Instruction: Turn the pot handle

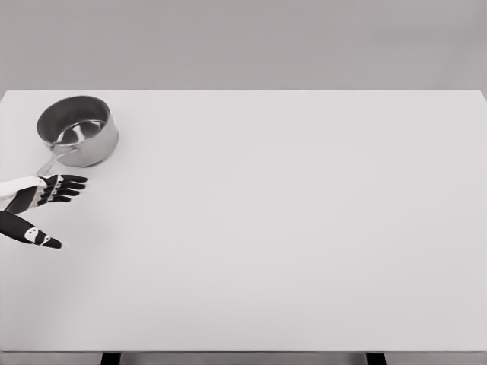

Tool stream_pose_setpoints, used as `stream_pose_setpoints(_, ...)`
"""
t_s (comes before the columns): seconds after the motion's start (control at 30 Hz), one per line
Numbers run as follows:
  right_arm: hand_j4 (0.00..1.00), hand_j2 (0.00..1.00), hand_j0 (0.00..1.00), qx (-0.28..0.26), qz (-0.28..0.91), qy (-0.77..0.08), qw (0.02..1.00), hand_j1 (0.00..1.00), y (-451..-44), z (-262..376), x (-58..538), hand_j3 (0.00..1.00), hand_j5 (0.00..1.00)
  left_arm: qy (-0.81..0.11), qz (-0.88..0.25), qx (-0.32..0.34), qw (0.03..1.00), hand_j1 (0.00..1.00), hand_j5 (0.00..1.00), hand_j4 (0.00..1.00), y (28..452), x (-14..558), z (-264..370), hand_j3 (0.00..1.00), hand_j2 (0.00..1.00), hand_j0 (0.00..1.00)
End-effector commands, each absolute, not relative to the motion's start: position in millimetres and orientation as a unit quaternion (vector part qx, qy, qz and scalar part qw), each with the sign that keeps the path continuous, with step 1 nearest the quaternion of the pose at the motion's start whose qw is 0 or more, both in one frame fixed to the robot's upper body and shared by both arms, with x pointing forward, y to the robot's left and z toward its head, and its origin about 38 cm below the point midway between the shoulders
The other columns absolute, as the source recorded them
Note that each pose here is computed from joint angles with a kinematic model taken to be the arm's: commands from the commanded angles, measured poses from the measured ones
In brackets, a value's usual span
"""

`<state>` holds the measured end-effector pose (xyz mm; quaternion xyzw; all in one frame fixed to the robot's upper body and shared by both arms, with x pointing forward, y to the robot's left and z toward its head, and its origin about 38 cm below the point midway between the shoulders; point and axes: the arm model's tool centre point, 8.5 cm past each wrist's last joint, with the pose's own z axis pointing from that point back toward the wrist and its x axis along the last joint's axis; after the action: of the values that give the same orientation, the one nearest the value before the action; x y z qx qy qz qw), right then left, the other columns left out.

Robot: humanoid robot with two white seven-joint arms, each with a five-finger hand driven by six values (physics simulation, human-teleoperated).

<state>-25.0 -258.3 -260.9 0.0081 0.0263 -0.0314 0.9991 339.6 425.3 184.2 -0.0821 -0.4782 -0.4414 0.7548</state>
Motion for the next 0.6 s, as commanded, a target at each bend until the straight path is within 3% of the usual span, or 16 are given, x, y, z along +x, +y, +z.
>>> stream_pose_setpoints(0.0,1.0,1.0,1.0,0.008,-0.032,0.025,0.999,1.0,-258,-261,-25,1.0,1.0,-0.476,-0.436,-0.078,0.759,1.0,1.0,1.0,431,340,182,1.0,1.0,1.0)
stream_pose_setpoints(0.57,1.0,1.0,1.0,0.008,-0.031,0.026,0.999,1.0,-258,-261,-25,1.0,1.0,-0.462,-0.429,-0.036,0.775,1.0,1.0,1.0,457,344,176,1.0,1.0,1.0)
